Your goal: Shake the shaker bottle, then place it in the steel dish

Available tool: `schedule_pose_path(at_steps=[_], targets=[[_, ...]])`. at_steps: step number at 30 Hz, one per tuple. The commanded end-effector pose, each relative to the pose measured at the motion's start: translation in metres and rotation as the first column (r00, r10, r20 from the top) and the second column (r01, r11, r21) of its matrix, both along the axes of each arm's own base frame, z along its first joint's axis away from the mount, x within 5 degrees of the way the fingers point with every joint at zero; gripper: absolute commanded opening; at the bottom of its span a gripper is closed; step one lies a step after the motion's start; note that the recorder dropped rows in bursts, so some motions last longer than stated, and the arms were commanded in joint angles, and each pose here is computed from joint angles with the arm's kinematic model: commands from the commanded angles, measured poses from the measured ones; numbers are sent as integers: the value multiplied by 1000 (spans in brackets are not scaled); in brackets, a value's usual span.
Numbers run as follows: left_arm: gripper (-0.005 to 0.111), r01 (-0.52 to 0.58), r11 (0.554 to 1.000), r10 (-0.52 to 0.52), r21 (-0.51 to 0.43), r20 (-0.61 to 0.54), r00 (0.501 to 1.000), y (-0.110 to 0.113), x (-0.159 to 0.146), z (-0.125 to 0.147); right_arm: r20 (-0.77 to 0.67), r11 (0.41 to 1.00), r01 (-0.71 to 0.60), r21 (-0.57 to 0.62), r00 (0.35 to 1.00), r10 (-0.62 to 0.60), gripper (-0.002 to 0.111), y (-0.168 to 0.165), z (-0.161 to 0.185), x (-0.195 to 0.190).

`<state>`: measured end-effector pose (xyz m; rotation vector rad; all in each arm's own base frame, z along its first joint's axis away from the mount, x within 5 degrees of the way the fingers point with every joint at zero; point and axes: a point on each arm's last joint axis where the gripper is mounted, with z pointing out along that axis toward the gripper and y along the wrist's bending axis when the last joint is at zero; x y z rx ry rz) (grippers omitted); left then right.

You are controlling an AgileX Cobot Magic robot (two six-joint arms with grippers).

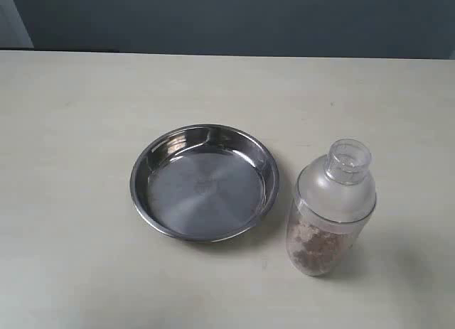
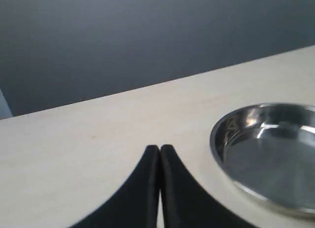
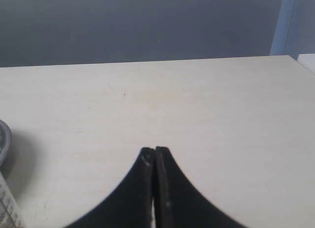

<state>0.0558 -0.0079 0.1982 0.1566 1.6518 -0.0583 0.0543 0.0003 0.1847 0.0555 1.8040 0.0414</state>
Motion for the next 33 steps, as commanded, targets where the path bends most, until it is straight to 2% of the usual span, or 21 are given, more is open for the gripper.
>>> schedule_pose_path(at_steps=[1,2,6,10,15,18,19,22,27,30,31,33], targets=[[0,16,951,-3,-307,42,999,-2,0,7,15,1000,-5,-2,1000,5,-1,0,1,0],[0,17,940,3,-342,57,998,-2,0,9,15,1000,-5,-2,1000,5,-1,0,1,0],[0,18,924,10,-383,72,997,-1,0,11,15,1000,-5,-2,1000,5,-1,0,1,0],[0,21,836,15,-548,61,998,-1,0,12,15,1000,-5,-2,1000,5,-1,0,1,0],[0,21,816,34,-578,83,996,1,0,15,15,1000,-5,-2,1000,5,-1,0,1,0],[0,80,800,33,-594,177,984,2,-5,42,15,1000,-5,-2,1000,5,-1,0,1,0],[0,116,805,20,-581,222,975,2,-9,57,15,1000,-5,-2,1000,5,-1,0,1,0],[0,160,870,-27,-466,278,960,-1,-9,94,15,1000,-5,-2,1000,5,-1,0,1,0],[0,181,946,-105,-269,273,956,-19,40,137,15,1000,-5,-2,1000,5,-1,0,1,0],[0,315,935,-267,-161,266,926,-49,70,148,15,1000,-5,-2,1000,5,-1,0,1,0],[0,373,924,-340,-84,266,902,-61,77,146,15,1000,-5,-2,1000,5,-1,0,1,0],[0,518,854,-498,-35,229,837,-90,88,131,15,1000,-5,-2,1000,5,-1,0,1,0]])
